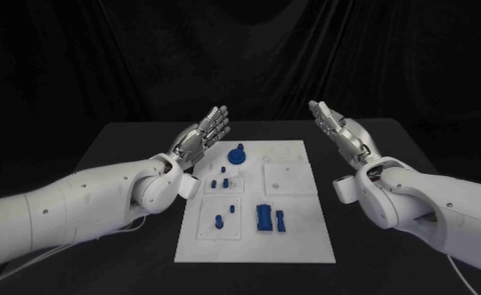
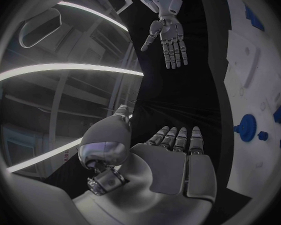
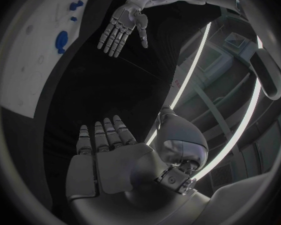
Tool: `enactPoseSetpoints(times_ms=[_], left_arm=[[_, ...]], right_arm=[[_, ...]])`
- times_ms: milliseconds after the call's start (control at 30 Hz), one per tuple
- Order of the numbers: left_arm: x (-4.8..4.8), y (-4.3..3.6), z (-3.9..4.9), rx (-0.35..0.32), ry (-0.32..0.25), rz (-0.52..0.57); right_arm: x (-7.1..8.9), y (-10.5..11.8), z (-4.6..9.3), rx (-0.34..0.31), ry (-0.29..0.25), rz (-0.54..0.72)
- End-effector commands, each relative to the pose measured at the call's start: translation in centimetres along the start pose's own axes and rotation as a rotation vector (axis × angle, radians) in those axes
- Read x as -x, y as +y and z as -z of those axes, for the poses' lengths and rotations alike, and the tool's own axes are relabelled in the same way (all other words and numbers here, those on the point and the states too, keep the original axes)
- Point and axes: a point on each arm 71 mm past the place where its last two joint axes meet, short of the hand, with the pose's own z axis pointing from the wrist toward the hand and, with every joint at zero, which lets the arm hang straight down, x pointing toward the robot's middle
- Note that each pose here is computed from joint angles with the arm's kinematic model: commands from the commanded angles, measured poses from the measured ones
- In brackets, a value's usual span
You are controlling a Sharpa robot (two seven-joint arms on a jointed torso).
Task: Assemble the parts on the task board
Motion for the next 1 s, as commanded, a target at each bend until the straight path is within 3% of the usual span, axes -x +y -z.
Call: enactPoseSetpoints(times_ms=[33, 233, 500, 667, 1000], left_arm=[[-0.02, -0.06, -0.34, 0.03, -0.197, -0.065], [-1.63, -0.85, -1.07, 0.045, -0.333, -0.085], [-3.11, -1.67, -1.46, 0.07, -0.46, -0.096], [-3.55, -1.93, -1.53, 0.079, -0.497, -0.098], [-3.59, -1.95, -1.54, 0.08, -0.501, -0.099]], right_arm=[[0.5, -0.8, -0.2, -0.077, -0.189, -0.123], [-0.3, -1.2, -0.8, -0.124, -0.271, -0.206], [-0.5, -1.3, -0.9, -0.138, -0.294, -0.229], [-0.5, -1.3, -0.9, -0.138, -0.294, -0.229], [-0.5, -1.3, -0.9, -0.138, -0.294, -0.229]])
